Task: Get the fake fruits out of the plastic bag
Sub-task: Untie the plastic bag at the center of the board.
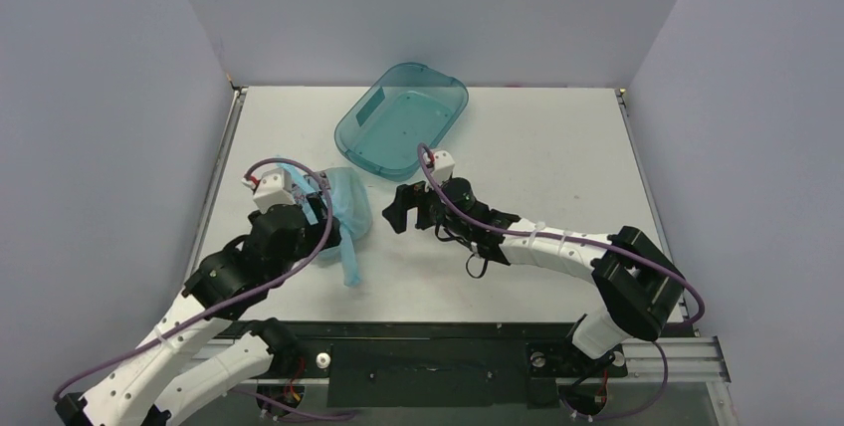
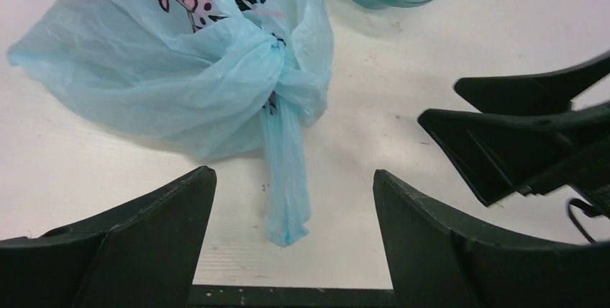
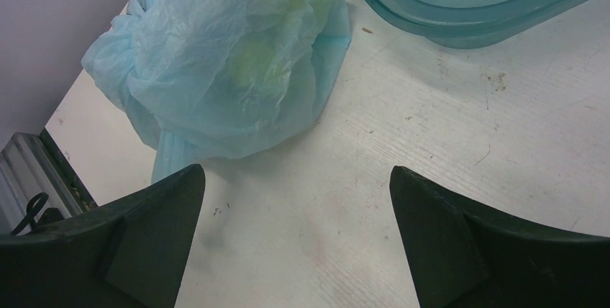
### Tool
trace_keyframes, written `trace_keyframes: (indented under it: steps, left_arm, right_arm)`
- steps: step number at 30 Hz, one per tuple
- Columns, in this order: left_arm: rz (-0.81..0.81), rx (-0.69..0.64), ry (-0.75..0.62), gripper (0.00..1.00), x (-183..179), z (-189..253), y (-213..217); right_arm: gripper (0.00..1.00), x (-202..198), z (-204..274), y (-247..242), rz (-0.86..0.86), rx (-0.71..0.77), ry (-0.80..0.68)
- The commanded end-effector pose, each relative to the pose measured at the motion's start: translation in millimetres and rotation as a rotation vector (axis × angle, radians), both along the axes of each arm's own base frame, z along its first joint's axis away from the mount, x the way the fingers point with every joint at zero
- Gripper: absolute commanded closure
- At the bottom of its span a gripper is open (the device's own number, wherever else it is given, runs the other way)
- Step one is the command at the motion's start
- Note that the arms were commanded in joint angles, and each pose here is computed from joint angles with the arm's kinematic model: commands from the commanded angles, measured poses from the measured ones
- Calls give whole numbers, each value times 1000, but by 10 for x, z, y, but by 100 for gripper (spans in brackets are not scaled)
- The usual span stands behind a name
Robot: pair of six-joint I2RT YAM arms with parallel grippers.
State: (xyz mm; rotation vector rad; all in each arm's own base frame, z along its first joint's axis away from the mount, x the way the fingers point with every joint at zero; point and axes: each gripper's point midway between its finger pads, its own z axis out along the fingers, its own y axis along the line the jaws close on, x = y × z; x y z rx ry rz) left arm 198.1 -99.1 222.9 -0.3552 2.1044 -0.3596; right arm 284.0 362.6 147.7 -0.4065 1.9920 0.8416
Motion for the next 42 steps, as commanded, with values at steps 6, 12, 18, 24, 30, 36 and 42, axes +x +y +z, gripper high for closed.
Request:
trace_keyframes:
  steps: [6, 12, 18, 24, 30, 36, 42]
  left_arm:
    - [116, 210, 31, 21, 627, -143, 250]
    - [52, -1, 20, 25, 863, -417, 148]
    - [23, -106, -20, 33, 926, -506, 57]
    - [-41, -129, 62, 69, 876, -726, -75]
    - [-167, -245, 88, 100, 687, -837, -406]
    - [-292, -287, 86, 100, 460, -933, -866]
    - [-267, -252, 98, 100, 385, -993, -923]
  right_arm:
    - [4, -33, 196, 109, 38, 69, -36]
    - [4, 23, 276, 34, 3, 26, -33]
    - [4, -27, 304, 76, 45, 51, -13]
    - [4, -30, 208, 90, 69, 67, -38]
    - [4, -67, 228, 89, 74, 102, -38]
    - [9, -140, 300, 172, 120, 176, -30]
    - [22, -209, 219, 356, 191, 189, 30]
